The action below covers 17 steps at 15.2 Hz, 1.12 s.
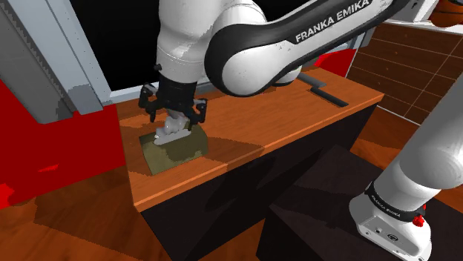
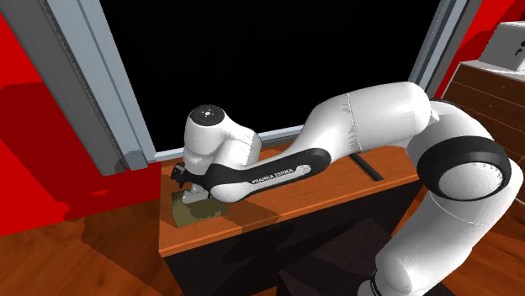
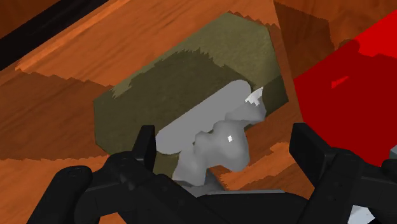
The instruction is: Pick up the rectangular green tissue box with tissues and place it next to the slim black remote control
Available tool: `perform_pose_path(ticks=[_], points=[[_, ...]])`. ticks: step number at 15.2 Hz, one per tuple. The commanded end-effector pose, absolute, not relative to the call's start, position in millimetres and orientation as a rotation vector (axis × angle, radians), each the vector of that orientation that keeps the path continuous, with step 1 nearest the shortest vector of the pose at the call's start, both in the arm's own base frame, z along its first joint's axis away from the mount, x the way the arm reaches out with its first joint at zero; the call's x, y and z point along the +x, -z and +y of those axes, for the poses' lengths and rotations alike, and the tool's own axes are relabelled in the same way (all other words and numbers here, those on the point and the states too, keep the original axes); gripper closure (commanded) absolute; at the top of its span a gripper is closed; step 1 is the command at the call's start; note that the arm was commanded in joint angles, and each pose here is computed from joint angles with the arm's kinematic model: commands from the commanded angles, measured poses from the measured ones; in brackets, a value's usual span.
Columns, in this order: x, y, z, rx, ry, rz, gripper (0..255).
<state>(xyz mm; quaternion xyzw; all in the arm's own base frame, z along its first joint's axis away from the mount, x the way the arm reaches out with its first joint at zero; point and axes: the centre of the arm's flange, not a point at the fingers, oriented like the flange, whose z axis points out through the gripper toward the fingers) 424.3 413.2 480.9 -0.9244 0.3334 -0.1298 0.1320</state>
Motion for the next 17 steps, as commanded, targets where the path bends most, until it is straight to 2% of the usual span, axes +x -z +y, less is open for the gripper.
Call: perform_pose_path(ticks=[1, 9, 17], points=[[435.5, -478.5, 434.4, -2.644, 0.411, 1.003, 0], [451.0, -441.8, 442.3, -2.642, 0.413, 1.005, 0], [450.9, -441.9, 442.3, -2.642, 0.413, 1.005, 0]])
